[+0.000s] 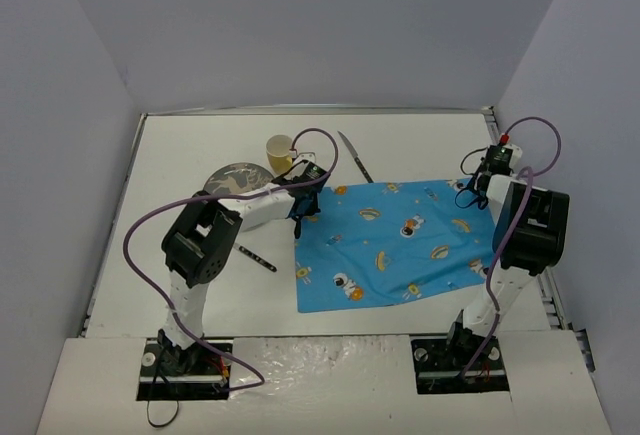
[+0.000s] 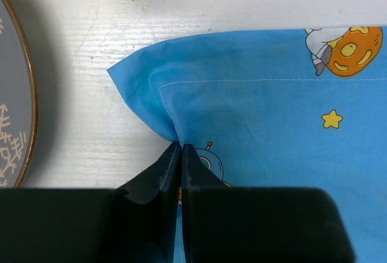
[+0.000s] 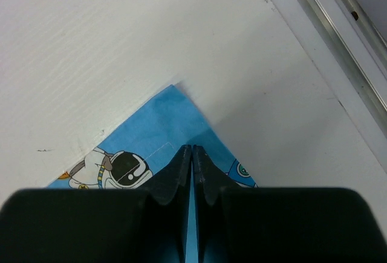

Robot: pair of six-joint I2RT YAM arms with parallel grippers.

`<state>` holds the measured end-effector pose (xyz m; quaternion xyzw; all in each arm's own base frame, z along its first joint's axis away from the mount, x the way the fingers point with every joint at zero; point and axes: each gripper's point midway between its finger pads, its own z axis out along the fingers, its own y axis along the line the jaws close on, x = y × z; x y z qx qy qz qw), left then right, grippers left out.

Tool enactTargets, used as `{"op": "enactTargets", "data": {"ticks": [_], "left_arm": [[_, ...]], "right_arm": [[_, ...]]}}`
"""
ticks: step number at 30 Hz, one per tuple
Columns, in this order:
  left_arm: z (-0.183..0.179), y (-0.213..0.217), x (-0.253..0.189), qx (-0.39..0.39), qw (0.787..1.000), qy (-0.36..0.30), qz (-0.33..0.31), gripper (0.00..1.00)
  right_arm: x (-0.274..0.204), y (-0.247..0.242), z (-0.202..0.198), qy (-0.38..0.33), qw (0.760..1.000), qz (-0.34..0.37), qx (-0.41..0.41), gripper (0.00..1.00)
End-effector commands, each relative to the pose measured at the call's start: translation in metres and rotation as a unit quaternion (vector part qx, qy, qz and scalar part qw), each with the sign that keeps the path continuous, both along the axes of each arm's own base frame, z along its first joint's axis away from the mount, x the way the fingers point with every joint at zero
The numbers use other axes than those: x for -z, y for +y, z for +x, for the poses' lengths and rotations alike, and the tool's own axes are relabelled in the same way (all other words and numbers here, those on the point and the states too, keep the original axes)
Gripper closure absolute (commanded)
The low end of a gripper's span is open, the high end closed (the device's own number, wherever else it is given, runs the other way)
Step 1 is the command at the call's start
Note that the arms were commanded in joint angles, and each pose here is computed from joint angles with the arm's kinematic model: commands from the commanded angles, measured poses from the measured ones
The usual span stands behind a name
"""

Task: Set the dinner table for one person

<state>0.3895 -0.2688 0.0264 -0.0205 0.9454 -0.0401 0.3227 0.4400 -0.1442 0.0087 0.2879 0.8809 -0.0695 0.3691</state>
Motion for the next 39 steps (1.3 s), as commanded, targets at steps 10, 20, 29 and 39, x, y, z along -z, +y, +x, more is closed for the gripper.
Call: {"op": "enactTargets", "data": {"ticks": [10,20,29,39], "left_arm": [[-0.055,0.033,0.037,0.022,0.997,0.072,0.036,1.00],[-0.057,0.041,0.024,0.040,0.996,0.060,0.050,1.00],[-0.050,0.036,0.018,0.039,0.997,0.053,0.045,1.00],[-0.048,0.036,0.019,0.041,0.997,0.052,0.045,1.00]], "right_arm": [[0.013,0.027,-0.112,0.085,0.992,0.058,0.077,1.00],[-0.024,0.018,-0.090,0.023,0.997,0.045,0.066,0.90],[-0.014,0.024,-0.079,0.043,0.998,0.044,0.024,0.41],[0.007,0.031,-0.080,0.073,0.996,0.044,0.014,0.28]]}}
